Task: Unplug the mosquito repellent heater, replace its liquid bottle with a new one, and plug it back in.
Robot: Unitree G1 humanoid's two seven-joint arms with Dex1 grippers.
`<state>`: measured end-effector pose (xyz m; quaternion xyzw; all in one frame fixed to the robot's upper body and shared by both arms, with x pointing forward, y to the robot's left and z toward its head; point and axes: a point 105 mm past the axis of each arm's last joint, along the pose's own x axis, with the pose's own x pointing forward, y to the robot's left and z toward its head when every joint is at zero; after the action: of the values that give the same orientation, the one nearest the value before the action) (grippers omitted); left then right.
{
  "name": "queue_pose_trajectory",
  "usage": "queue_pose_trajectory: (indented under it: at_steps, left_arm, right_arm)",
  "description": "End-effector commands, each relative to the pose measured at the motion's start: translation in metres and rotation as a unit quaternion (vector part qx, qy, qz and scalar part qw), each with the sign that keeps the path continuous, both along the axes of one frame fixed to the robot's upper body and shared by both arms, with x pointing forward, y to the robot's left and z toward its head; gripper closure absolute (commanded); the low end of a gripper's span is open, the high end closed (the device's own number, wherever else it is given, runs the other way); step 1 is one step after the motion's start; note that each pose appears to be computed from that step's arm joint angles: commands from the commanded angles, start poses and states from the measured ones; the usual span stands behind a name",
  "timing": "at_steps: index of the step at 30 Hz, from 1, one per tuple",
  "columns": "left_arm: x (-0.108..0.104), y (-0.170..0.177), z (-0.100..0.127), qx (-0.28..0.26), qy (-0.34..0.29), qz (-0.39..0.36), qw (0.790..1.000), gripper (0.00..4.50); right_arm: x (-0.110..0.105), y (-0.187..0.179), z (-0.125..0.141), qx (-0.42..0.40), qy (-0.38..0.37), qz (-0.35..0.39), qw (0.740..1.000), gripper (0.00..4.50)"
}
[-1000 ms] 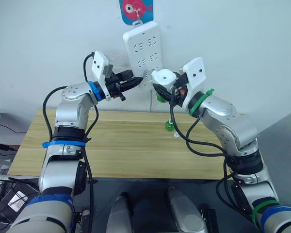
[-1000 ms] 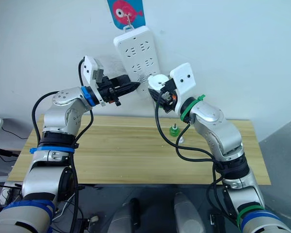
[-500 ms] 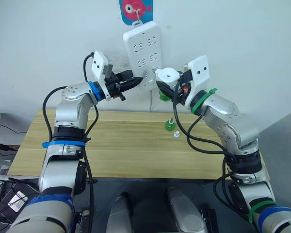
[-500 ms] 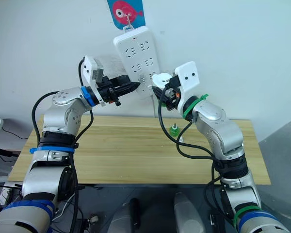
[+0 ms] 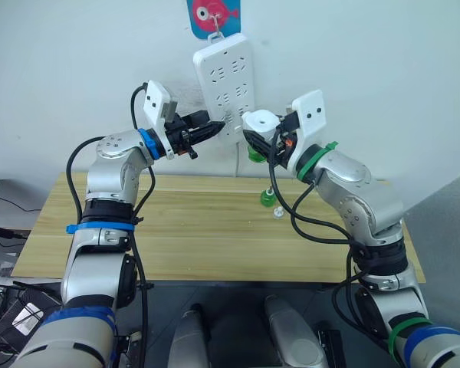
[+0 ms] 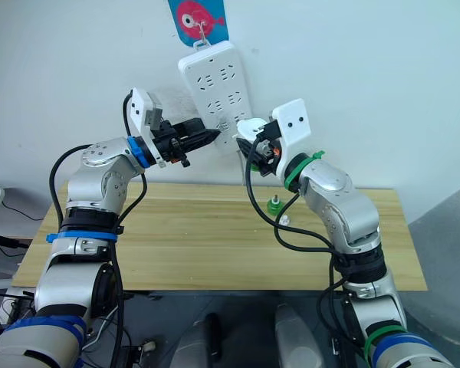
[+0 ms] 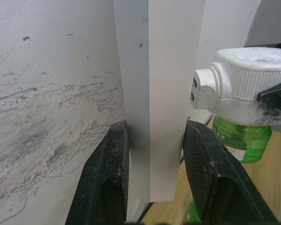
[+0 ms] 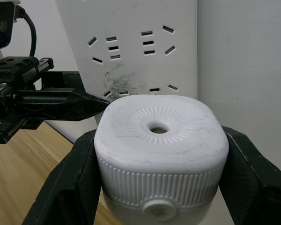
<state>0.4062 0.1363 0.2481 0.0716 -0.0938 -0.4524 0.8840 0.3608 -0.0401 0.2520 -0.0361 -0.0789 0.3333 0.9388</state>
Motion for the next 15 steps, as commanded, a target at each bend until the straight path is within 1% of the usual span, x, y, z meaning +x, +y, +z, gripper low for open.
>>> queue_pose_trajectory:
  at_steps: [1, 7, 15]
  left_arm:
    - [-0.0006, 0.0030, 0.0038, 0.001, -0.006, 0.008, 1.000, 3.18]
    - [-0.0006, 0.0030, 0.0034, -0.003, -0.003, 0.008, 1.000, 3.18]
    - [-0.0015, 0.0015, 0.0027, -0.005, 0.001, 0.004, 1.000, 3.18]
  right_arm:
    - [-0.0078, -0.0024, 0.0244, 0.024, -0.051, 0.001, 0.998, 1.55]
    - [-0.0086, -0.0013, 0.0247, 0.028, -0.054, 0.001, 0.998, 1.55]
    - [-0.0044, 0.0040, 0.0200, 0.029, -0.043, -0.003, 0.999, 1.55]
